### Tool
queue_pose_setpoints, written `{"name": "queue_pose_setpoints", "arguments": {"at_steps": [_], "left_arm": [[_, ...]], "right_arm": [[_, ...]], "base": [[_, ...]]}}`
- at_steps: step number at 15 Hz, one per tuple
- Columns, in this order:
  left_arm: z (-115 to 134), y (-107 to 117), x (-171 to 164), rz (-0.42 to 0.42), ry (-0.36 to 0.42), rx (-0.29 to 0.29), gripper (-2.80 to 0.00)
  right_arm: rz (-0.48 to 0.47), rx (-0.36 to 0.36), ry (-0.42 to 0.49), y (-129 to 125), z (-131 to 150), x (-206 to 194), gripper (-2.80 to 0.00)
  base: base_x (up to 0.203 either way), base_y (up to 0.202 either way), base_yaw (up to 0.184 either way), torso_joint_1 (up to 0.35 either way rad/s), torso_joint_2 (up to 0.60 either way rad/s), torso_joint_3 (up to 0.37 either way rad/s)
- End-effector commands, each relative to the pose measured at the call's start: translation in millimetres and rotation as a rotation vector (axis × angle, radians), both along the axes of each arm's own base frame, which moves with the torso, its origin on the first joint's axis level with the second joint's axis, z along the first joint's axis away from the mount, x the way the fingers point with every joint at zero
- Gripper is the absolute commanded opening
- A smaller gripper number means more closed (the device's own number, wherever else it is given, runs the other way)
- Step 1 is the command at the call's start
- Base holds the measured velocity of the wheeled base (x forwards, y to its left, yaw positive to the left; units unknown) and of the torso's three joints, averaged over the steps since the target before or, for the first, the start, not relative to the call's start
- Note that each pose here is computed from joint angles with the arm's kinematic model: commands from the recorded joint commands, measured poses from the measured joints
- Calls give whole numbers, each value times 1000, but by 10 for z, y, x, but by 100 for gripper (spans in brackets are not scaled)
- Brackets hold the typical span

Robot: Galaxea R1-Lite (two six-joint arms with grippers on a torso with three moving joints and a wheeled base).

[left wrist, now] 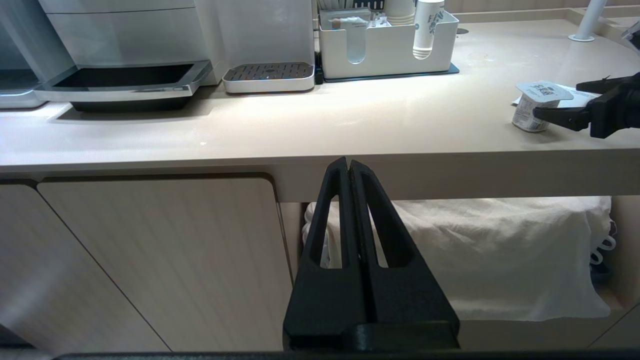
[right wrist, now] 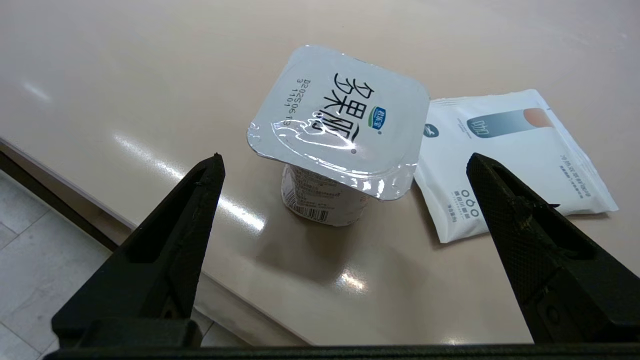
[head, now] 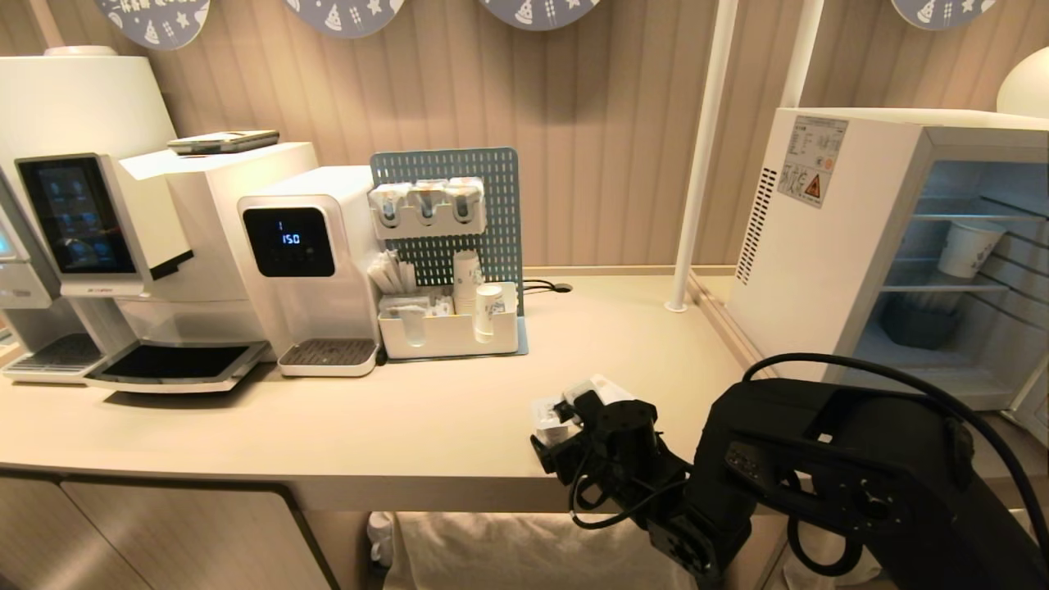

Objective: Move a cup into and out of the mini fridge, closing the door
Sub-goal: Put the yoghurt in the freezer

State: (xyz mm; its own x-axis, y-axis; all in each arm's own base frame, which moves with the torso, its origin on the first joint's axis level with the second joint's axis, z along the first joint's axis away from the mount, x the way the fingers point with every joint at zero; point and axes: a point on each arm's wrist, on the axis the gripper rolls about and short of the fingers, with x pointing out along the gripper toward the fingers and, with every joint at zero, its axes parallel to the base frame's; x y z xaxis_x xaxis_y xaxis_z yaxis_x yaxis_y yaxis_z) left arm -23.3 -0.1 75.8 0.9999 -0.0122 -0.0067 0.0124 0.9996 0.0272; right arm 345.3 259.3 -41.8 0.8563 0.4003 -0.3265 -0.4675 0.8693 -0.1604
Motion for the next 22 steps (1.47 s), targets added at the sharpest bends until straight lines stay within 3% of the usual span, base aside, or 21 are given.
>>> {"name": "queue_pose_setpoints", "arguments": {"at_steps": [1,9,20,21,22], "left_arm": [[1,0,0,0,-1,0,-280],[-3,0,2,0,1,0,-280],[-2,0,2,0,-1,-1,-280],[-2,0,2,0,-1,-3,-280],[-2,0,2,0,-1,-3,-280]], "right_arm": [[-1,5,-9,31,33,46,0],[-3,-16,34,132,178,254,0],[-21,-42,79,122,96,424,0],[-22,-41,82,122,95,424,-280],[-22,-41,83,123,101,426,-280]], "base": [[0,0,0,0,0,0],[0,0,0,0,0,0],[0,0,0,0,0,0],[0,0,0,0,0,0],[0,0,0,0,0,0]]}}
